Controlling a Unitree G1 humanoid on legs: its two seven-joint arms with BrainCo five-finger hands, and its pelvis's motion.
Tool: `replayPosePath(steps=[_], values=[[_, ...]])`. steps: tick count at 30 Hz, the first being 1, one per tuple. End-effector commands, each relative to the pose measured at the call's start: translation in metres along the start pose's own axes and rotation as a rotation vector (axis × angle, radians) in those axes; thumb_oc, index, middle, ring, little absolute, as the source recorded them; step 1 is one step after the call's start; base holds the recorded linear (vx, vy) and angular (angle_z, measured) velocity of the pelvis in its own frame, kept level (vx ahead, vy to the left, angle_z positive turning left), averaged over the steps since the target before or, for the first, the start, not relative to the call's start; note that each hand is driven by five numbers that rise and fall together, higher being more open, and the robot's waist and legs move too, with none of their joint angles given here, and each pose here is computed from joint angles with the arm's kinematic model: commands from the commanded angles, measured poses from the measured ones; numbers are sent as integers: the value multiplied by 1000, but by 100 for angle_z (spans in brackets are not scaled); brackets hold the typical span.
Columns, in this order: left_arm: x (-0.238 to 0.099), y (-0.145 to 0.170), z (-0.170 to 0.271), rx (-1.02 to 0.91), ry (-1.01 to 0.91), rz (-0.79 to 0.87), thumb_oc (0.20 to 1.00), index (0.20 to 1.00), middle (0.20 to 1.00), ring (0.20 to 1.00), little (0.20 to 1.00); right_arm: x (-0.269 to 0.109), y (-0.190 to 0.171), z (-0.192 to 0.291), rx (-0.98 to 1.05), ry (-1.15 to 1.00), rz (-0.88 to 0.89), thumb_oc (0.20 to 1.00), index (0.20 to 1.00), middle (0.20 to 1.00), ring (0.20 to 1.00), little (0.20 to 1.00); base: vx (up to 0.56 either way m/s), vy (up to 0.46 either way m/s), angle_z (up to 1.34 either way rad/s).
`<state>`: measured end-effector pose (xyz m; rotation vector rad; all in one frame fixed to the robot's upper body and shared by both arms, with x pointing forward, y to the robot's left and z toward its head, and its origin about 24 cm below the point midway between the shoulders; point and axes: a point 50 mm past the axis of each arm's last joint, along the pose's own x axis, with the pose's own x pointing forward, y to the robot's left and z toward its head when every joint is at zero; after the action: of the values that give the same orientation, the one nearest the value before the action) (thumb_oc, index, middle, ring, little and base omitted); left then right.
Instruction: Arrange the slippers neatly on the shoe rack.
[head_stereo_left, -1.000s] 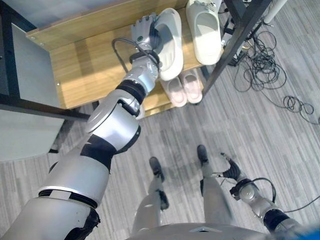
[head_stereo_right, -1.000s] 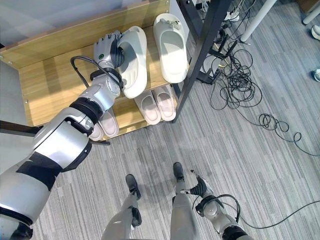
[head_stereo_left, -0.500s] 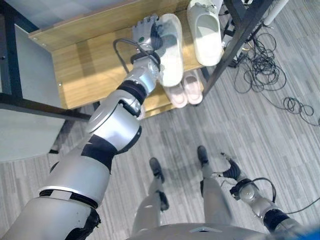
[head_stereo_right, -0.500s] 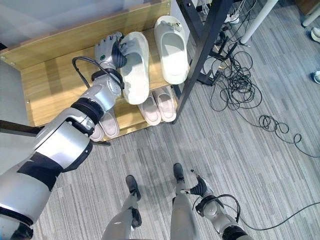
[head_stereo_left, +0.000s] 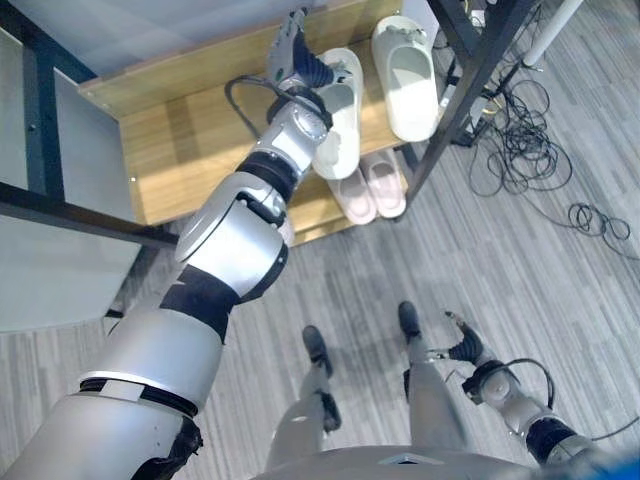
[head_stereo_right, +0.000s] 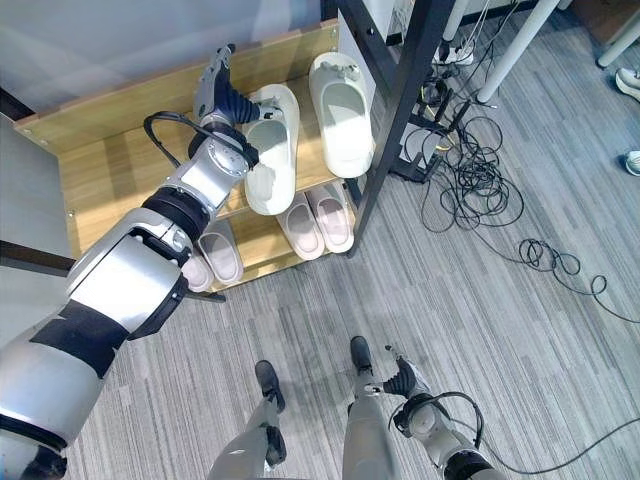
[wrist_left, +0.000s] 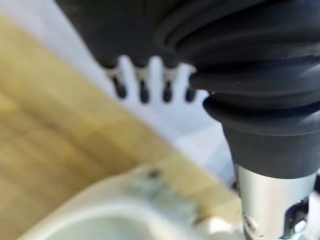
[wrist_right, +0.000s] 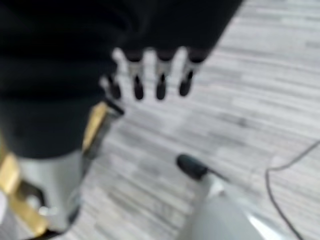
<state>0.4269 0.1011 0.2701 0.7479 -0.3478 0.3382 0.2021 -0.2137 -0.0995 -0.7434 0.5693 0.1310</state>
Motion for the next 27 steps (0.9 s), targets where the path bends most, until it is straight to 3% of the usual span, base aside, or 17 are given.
replayPosePath(steps=[1,5,11,20,27], values=[[23,54,39,-35,-113,164,1000,1000,1000,1000,1000,8,-11,3,58,26,-48,1000,1000,1000,1000,1000,0,0,0],[21,57,12,115,-126,197,1000,1000,1000,1000,1000,4,-6,-4,97,55,-45,1000,1000,1000,1000,1000,-26,-32,2],[9,49,-46,327,-86,108,1000,1000,1000,1000,1000,5,-3,-2,145,75,-51,1000,1000,1000,1000,1000,-20,-18,14],[0,39,-74,344,5,40,1000,1000,1000,1000,1000,10,0,8,129,61,-42,1000,1000,1000,1000,1000,-8,1,6],[-21,2,-81,266,9,-52,1000,1000,1000,1000,1000,10,3,9,138,64,-39,1000,1000,1000,1000,1000,-4,-1,2]])
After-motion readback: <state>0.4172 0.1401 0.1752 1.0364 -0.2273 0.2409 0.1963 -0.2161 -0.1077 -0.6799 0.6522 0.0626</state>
